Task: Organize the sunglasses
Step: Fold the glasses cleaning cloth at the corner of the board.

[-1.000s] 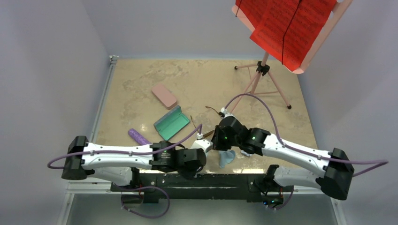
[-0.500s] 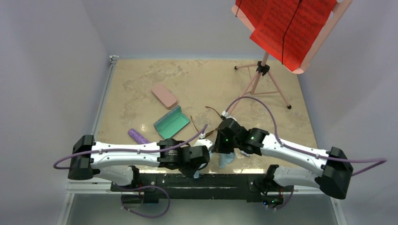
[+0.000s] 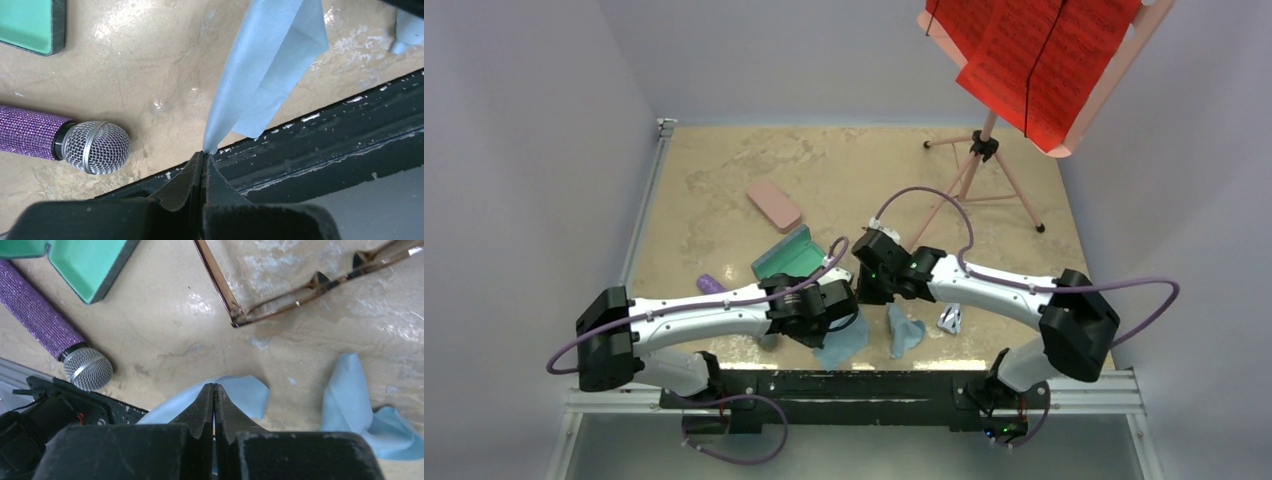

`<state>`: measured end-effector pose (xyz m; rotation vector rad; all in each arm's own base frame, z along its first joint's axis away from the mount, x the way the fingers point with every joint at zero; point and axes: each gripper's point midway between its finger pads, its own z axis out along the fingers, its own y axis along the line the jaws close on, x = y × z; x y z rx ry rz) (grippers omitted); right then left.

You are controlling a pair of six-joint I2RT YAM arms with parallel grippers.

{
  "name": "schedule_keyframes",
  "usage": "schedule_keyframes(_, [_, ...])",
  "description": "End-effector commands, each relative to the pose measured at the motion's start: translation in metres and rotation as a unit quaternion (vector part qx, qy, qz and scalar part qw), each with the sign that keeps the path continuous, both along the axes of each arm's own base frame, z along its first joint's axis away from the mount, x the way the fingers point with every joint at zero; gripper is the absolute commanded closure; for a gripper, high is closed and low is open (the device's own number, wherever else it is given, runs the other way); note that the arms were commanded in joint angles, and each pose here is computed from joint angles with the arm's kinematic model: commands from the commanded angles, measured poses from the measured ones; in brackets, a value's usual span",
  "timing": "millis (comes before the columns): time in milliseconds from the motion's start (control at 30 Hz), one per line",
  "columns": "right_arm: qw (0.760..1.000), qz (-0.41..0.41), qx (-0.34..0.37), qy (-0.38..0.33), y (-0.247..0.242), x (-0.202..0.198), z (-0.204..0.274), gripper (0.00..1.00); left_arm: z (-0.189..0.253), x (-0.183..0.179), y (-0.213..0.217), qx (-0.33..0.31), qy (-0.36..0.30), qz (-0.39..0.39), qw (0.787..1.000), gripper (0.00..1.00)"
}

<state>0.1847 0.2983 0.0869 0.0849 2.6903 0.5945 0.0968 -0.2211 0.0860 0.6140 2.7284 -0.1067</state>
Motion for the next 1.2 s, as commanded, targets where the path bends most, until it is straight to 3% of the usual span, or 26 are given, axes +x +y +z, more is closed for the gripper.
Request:
schedule_keyframes(0, [1.0,-0.002,0.002,-0.019,0.015,0.019,0.009,1.0,-0.01,0.011,0.009,0.034,-0.014,-0.004,0.999,1.0])
schedule_keyframes(167, [1.0,0.0,-0.007,0.008,0.009,0.009,-0.005,1.0,-0.023,0.003,0.003,0.03,0.012,-0.024,0.999,1.0])
schedule_keyframes(400, [0.999,0.006,-0.013,0.031,-0.009,-0.012,-0.019,1.0,-0.034,-0.024,-0.033,-0.051,0.085,-0.082,0.992,1.0])
schedule_keyframes(1000, [0.997,0.018,-0.028,0.063,-0.015,-0.026,-0.051,1.0,-0.059,-0.039,-0.035,-0.03,0.127,-0.073,0.989,1.0])
schedule_keyframes(1167, [0.997,0.016,-0.033,0.067,-0.017,-0.027,-0.055,1.0,-0.055,-0.041,-0.036,-0.04,0.128,-0.069,0.989,0.74])
